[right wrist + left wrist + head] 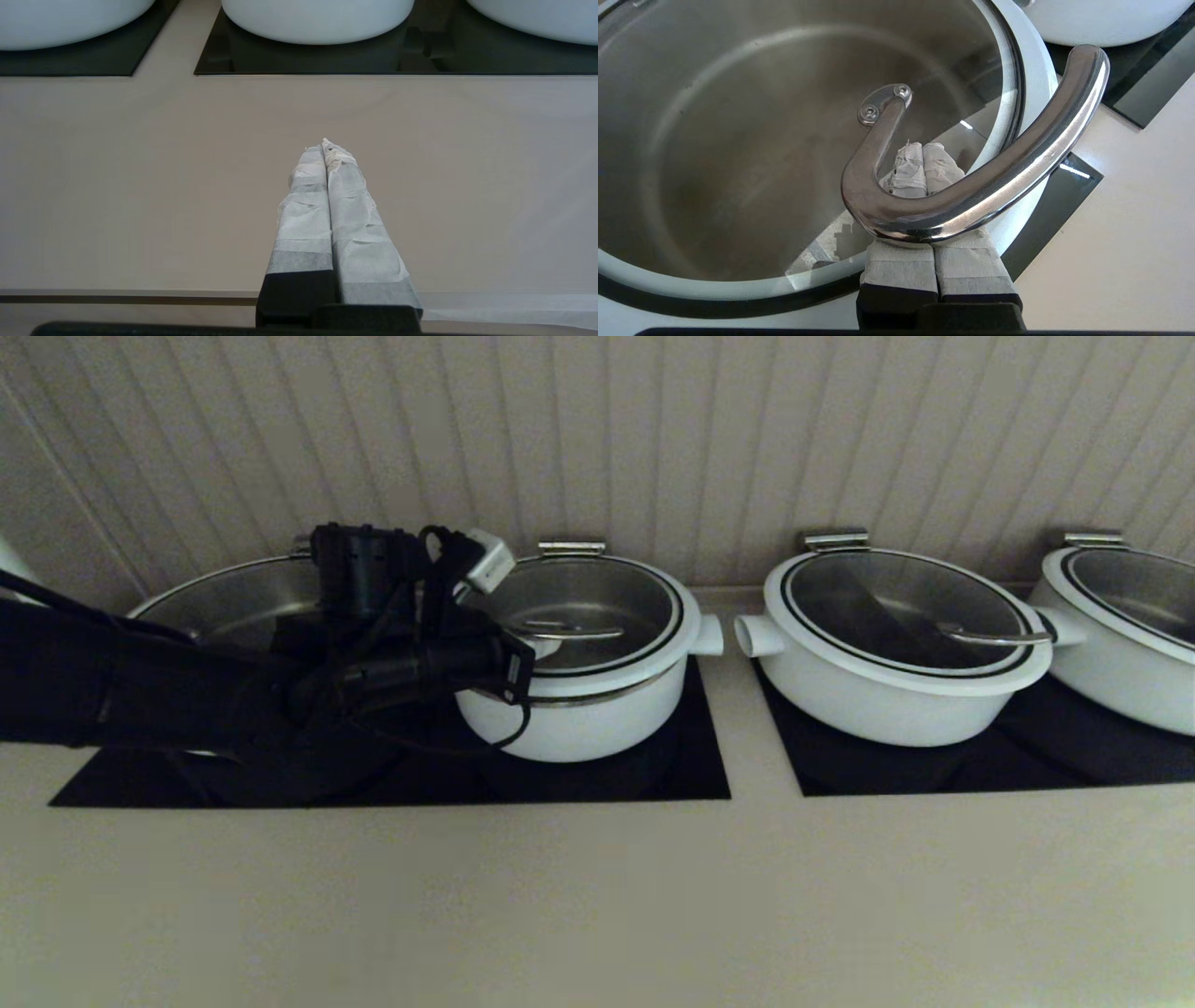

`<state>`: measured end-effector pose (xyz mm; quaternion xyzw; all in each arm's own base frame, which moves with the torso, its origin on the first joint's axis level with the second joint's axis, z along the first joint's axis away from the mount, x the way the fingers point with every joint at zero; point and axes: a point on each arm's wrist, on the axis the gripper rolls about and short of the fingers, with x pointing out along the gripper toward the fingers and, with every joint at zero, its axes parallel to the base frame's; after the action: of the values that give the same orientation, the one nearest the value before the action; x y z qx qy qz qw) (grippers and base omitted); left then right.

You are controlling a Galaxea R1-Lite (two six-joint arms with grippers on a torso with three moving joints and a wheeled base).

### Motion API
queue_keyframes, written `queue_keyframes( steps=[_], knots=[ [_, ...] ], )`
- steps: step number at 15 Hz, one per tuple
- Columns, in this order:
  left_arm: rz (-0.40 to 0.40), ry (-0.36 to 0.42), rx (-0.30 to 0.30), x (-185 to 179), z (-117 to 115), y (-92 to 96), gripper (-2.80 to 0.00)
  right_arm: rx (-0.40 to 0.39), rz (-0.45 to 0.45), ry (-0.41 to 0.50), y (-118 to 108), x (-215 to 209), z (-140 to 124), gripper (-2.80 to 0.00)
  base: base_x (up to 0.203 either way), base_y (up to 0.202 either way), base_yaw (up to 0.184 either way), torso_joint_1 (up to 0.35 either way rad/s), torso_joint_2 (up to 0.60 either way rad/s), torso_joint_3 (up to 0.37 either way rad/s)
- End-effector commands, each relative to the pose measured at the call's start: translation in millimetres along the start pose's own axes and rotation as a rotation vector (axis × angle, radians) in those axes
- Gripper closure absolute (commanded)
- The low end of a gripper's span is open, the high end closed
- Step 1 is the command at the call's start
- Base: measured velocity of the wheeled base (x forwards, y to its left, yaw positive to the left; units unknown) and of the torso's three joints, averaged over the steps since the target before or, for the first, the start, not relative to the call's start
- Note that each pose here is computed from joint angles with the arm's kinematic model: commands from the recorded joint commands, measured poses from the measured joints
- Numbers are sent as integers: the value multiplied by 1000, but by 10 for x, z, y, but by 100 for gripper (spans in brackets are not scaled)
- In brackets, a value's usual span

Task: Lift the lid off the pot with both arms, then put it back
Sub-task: Open the food pot lid a small opening with the left arm

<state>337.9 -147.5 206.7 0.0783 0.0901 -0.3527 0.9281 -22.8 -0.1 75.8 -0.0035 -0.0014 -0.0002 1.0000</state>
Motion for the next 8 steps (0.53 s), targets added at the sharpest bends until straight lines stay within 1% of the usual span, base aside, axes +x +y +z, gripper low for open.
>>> queue_keyframes(
  steps=[1,8],
  knots=[
    [2,-26,9,-28,71,1,0,0,0,0,0,0,0,0,0,0,0,0,0,0],
    [13,-95,32,-18,289,39,0,-4,0,3,0,0,-3,0,0,0,0,0,0,0]
  ],
)
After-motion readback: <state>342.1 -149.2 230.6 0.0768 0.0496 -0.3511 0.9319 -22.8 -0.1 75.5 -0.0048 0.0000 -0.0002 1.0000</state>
